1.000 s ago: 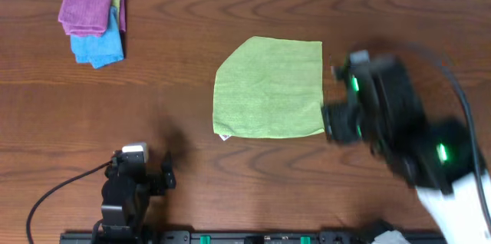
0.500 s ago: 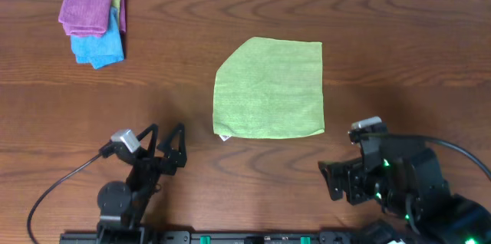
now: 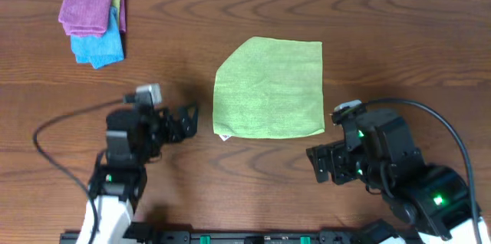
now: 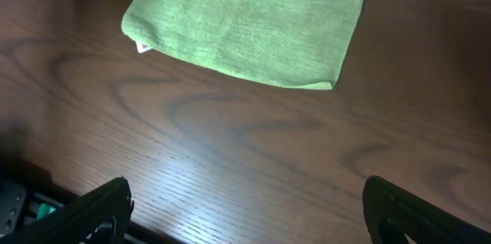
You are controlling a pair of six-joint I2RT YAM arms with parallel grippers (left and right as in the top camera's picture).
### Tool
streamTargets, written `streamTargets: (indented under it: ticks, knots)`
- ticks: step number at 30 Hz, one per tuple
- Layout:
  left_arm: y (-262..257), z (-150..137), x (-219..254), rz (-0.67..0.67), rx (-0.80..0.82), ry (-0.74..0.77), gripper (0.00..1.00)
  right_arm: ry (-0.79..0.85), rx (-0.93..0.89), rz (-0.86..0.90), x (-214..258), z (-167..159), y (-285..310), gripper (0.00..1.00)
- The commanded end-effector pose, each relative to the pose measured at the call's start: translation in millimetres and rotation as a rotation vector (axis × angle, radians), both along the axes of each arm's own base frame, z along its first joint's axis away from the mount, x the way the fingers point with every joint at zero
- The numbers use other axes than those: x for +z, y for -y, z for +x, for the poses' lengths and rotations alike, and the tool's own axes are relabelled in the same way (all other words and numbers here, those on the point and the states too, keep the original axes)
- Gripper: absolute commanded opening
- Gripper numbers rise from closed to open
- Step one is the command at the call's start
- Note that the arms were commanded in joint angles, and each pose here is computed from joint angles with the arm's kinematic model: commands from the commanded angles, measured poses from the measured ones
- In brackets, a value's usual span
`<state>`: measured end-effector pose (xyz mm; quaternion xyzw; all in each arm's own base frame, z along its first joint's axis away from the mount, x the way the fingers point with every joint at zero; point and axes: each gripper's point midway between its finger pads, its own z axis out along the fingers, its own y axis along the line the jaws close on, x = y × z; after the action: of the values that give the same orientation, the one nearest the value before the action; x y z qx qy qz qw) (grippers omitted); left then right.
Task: Fold the cloth
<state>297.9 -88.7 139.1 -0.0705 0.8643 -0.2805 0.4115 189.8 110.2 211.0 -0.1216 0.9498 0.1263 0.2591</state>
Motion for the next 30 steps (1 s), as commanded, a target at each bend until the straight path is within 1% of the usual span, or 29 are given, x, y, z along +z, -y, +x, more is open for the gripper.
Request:
streamTargets:
  ticks: [1, 5, 8, 12, 20, 23, 27, 30]
  knots:
    - [8, 17, 6, 0.102, -0.100, 0.030, 0.96, 0.013, 0.009, 0.010, 3, 2, -3, 0.96]
    - [11, 36, -1, 0.143, -0.129, -0.010, 0.96, 0.039, 0.001, 0.017, 6, 8, -4, 0.97]
    - [14, 51, -19, 0.165, -0.162, -0.063, 0.96, 0.052, -0.019, 0.024, 8, 13, -2, 0.98]
    - [27, 67, -37, 0.135, -0.236, -0.122, 0.96, 0.062, -0.049, 0.028, 10, 18, 3, 0.99]
    - [37, 100, -69, 0.170, -0.284, -0.185, 0.96, 0.077, -0.070, 0.034, 11, 28, 4, 0.99]
    - [39, 106, -81, 0.181, -0.286, -0.218, 0.96, 0.064, -0.070, 0.028, 8, 31, 3, 0.99]
    - [55, 100, -88, 0.101, -0.352, -0.251, 0.96, 0.045, -0.070, 0.019, 3, 33, 2, 0.99]
    - [58, 97, -95, 0.064, -0.338, -0.295, 0.95, 0.047, -0.077, 0.009, 2, 36, 3, 0.99]
